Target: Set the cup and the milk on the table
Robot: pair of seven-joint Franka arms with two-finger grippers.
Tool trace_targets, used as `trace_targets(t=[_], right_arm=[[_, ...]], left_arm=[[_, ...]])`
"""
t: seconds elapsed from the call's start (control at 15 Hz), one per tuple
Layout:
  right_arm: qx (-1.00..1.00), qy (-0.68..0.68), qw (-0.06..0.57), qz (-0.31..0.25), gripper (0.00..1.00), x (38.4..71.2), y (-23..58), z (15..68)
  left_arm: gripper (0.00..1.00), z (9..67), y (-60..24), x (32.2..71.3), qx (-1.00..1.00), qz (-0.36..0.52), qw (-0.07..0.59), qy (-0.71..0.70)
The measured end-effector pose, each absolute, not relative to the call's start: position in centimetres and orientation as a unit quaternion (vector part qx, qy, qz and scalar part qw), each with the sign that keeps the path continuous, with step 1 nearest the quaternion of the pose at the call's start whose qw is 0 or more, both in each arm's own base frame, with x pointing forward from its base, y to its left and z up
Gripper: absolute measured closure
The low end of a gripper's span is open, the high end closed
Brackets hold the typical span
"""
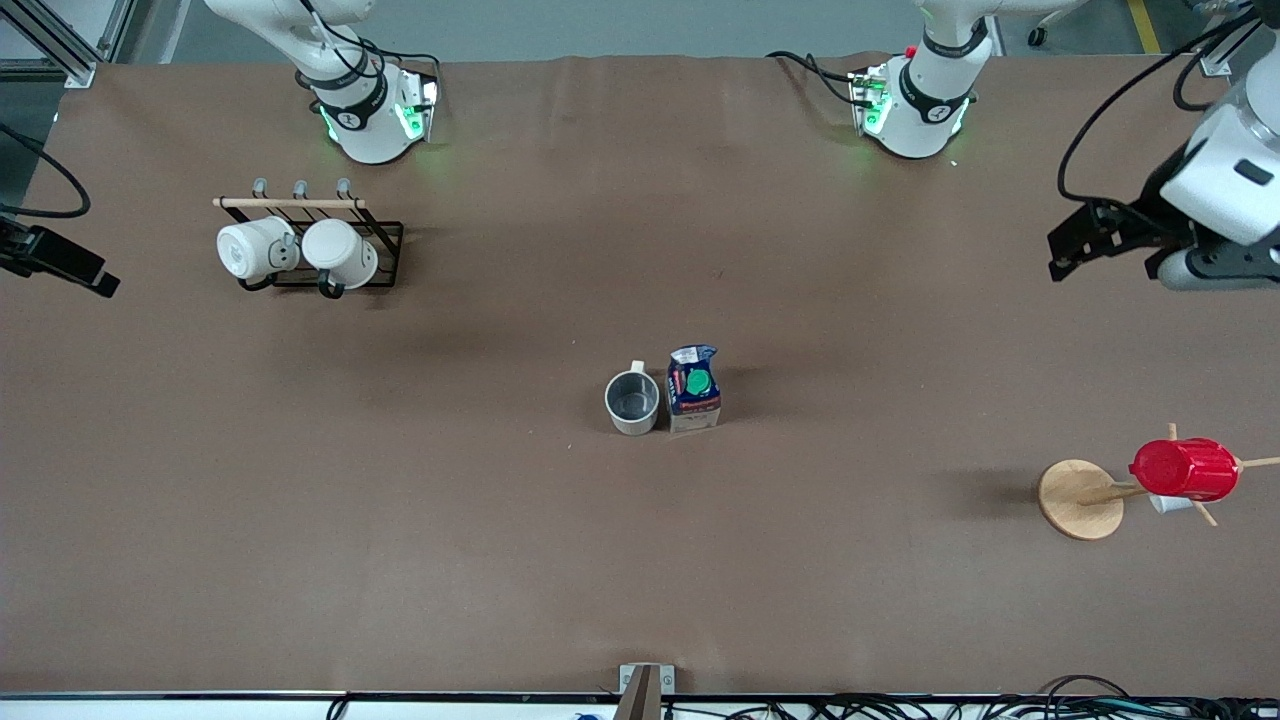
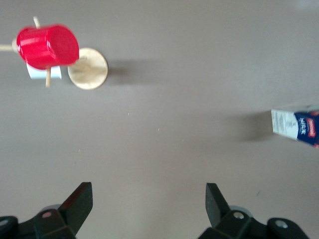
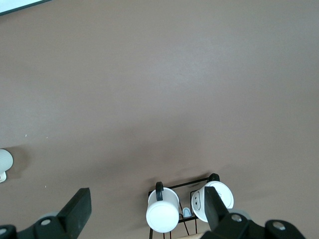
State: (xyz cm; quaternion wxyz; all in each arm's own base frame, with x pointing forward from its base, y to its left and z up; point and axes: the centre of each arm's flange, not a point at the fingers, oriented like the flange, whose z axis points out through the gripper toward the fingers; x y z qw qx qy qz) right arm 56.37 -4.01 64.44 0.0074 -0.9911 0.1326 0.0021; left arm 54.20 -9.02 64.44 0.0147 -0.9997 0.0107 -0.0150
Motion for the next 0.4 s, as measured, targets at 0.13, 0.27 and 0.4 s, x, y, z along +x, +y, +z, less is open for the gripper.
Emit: trace_targets(t=[0.13, 0.27, 0.4], right_arm=[[-0.992, 0.128, 0.007, 0.002, 0.00, 56.4, -4.0, 64.4], [-0.994, 0.113, 0.007, 0.002, 0.00, 56.4, -4.1, 64.4], [-0.995, 0.101, 0.007, 0.005, 0.00, 56.3, -4.2, 64.4]], left_arm=[[0.00, 64.6, -9.0, 52.1, -0.999, -0.012, 0.019, 0.029], [0.00, 65.0, -8.8, 50.7, -0.999, -0.007, 0.023, 0.039], [0.00, 65.2, -8.3, 50.2, -0.999, -0.004, 0.023, 0.043]])
